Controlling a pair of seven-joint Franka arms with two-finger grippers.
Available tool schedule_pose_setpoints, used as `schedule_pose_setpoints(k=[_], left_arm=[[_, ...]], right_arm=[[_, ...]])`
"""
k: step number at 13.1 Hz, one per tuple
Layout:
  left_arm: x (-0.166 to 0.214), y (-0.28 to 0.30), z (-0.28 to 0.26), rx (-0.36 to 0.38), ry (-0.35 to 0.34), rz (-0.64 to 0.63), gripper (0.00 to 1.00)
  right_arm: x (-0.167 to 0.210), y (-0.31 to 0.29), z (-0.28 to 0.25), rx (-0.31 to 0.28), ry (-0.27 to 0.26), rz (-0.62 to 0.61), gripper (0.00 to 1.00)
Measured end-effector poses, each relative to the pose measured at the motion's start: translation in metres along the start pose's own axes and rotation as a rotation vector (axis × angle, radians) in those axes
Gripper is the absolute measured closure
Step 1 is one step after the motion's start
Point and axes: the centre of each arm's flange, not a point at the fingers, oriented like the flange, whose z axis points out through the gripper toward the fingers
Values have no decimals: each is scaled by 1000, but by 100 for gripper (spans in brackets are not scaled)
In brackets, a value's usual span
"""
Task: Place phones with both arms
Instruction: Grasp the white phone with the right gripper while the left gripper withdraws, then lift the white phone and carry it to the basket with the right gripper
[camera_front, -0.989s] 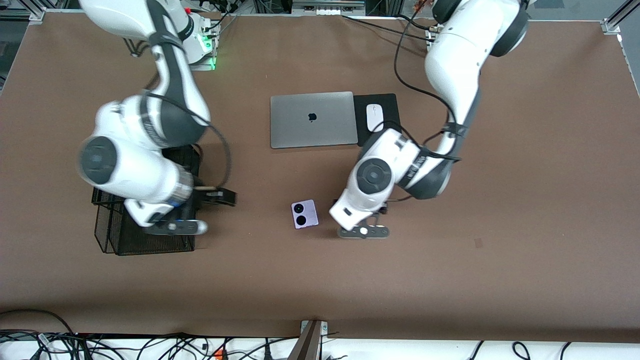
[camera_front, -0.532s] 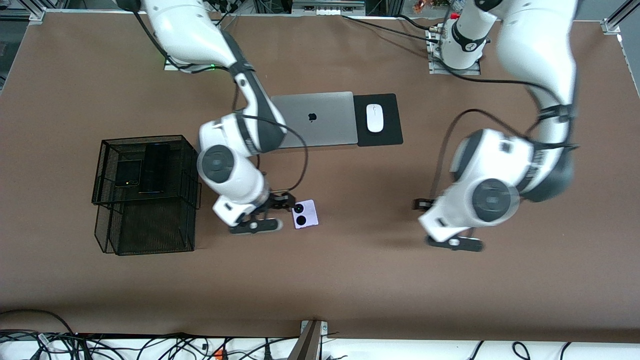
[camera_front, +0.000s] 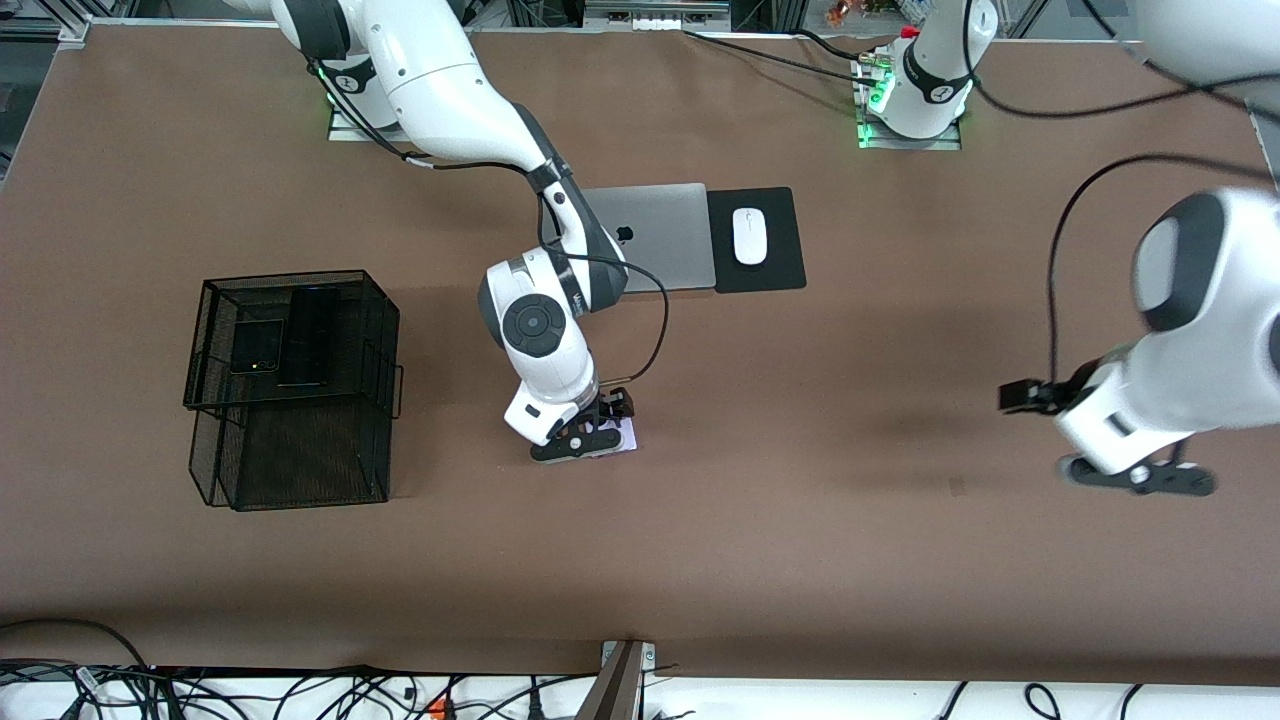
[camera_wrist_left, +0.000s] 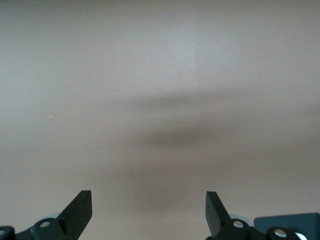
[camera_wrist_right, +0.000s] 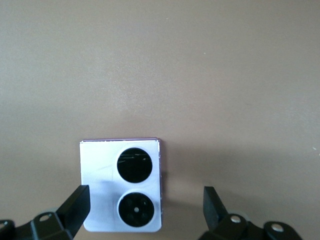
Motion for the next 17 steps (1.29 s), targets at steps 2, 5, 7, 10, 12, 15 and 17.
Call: schedule_pose_setpoints(k=[2, 5, 7, 10, 12, 15, 17], left_arm=[[-23, -11, -38, 1, 38, -14, 0], [-63, -27, -81, -33, 81, -10, 0], [-92, -25, -105, -52, 106, -9, 0], [-126, -16, -125, -49, 125, 0, 0], [-138, -11, -127, -43, 127, 6, 0], [-149, -4, -116, -40, 111, 42, 0], [-148, -1, -98, -41, 96, 62, 0]], right_arm=[[0, -3, 0, 5, 9, 14, 0], [-4, -11, 1, 19, 9, 30, 0], [-5, -13, 4, 22, 9, 47, 0], [-7, -13, 12, 18, 8, 52, 0], [-7, -13, 17, 20, 21, 55, 0], [-10, -17, 21, 26, 25, 55, 0], [-10, -18, 21, 29, 31, 55, 0]])
